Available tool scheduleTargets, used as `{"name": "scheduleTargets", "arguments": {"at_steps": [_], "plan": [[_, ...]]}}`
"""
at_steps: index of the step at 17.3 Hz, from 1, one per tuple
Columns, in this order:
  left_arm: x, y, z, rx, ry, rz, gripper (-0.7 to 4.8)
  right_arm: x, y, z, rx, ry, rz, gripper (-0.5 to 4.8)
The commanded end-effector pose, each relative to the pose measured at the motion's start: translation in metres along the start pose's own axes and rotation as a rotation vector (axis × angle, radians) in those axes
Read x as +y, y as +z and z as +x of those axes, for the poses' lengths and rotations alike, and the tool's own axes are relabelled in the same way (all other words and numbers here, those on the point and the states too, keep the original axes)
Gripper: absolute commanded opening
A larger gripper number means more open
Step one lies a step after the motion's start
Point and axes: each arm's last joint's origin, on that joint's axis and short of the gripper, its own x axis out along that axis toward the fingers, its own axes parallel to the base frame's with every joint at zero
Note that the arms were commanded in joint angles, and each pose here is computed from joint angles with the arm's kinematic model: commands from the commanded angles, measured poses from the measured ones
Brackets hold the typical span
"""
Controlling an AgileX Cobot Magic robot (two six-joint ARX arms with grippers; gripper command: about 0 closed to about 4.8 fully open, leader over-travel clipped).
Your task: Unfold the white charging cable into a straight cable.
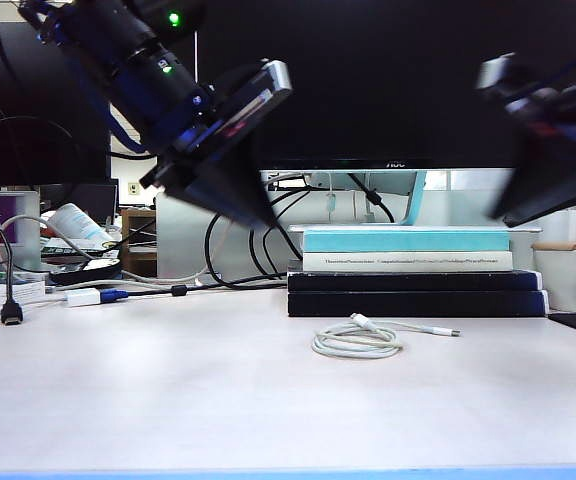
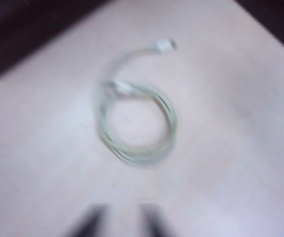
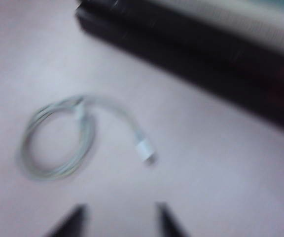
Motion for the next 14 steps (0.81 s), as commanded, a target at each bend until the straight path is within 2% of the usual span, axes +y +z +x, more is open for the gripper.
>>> {"name": "scheduleTargets", "arguments": {"at_steps": [1,3,4,6,7,9,11,14], "plan": [[-0.01,-0.001,0.002,0.031,-0.022,0.069,2.48,-0.011,0.026,0.022,0.089,-0.008,-0.09,1.57],[-0.016,-0.001,0.004,0.034,-0.034,0.12,2.48,-0.021,0.037,0.041,0.19,0.017,-0.127,1.58],[-0.016,-0.001,0.004,0.037,-0.016,0.145,2.48,-0.026,0.04,0.051,0.243,0.029,-0.159,1.76],[-0.016,-0.001,0.004,0.043,-0.001,0.151,2.65,-0.031,0.04,0.06,0.295,0.054,-0.205,1.82],[-0.015,-0.002,0.004,0.048,0.0,0.147,3.06,-0.033,0.04,0.063,0.311,0.064,-0.212,1.82],[-0.015,-0.003,0.004,0.058,-0.002,0.144,3.63,-0.032,0.038,0.065,0.338,0.113,-0.304,1.95],[-0.016,-0.003,0.004,0.061,-0.028,0.142,3.65,-0.032,0.037,0.066,0.342,0.128,-0.34,2.23],[-0.017,-0.002,0.004,0.044,-0.066,0.141,3.64,-0.033,0.038,0.068,0.323,0.143,-0.356,2.23]]}}
